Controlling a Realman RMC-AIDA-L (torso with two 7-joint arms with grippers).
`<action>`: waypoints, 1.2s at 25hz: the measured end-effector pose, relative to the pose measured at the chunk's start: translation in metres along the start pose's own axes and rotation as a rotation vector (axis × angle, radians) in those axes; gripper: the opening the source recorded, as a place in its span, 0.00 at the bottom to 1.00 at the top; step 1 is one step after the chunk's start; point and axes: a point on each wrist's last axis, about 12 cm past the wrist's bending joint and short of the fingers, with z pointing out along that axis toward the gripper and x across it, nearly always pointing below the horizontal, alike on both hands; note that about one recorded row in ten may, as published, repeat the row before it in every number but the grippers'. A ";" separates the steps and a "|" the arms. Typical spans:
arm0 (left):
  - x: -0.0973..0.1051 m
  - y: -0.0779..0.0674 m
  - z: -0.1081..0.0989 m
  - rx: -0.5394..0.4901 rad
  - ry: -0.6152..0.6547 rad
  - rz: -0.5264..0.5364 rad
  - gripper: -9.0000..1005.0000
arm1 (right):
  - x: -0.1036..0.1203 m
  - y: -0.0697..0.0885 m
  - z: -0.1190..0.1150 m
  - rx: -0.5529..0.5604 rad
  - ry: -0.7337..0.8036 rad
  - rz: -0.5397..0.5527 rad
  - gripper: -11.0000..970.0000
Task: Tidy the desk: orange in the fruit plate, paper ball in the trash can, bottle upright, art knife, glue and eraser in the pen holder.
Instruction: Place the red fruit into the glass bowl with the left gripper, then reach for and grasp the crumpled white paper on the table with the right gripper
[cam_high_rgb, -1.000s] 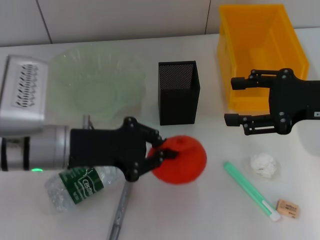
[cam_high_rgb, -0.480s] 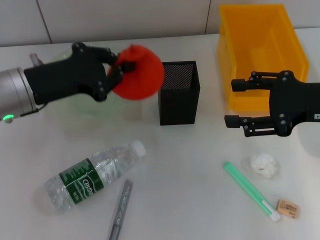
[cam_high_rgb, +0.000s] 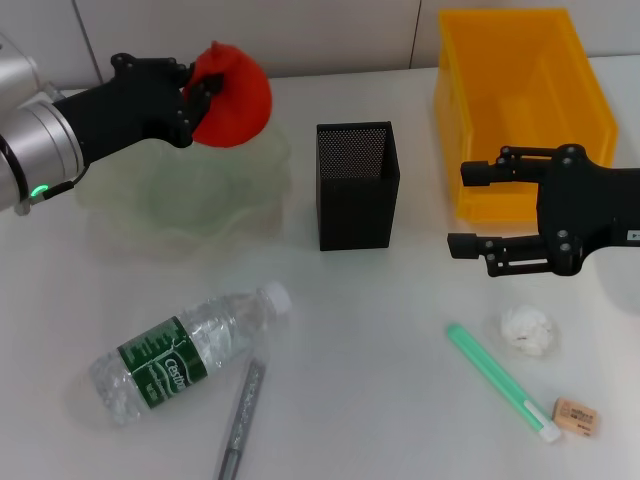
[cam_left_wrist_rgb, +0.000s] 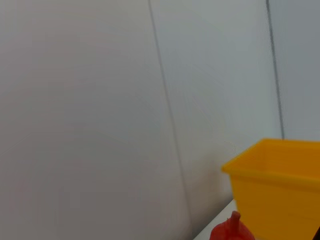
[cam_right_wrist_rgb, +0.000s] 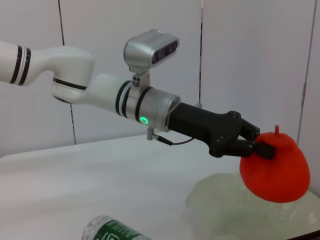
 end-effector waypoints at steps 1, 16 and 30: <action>0.002 0.001 0.001 -0.009 0.010 0.003 0.13 | 0.000 0.000 0.000 0.000 0.000 0.002 0.81; 0.025 0.011 -0.006 -0.128 0.110 -0.015 0.14 | 0.001 -0.001 0.000 0.007 -0.002 0.011 0.81; 0.027 0.007 -0.002 -0.118 0.116 0.024 0.47 | 0.004 0.002 -0.002 0.001 -0.002 0.021 0.81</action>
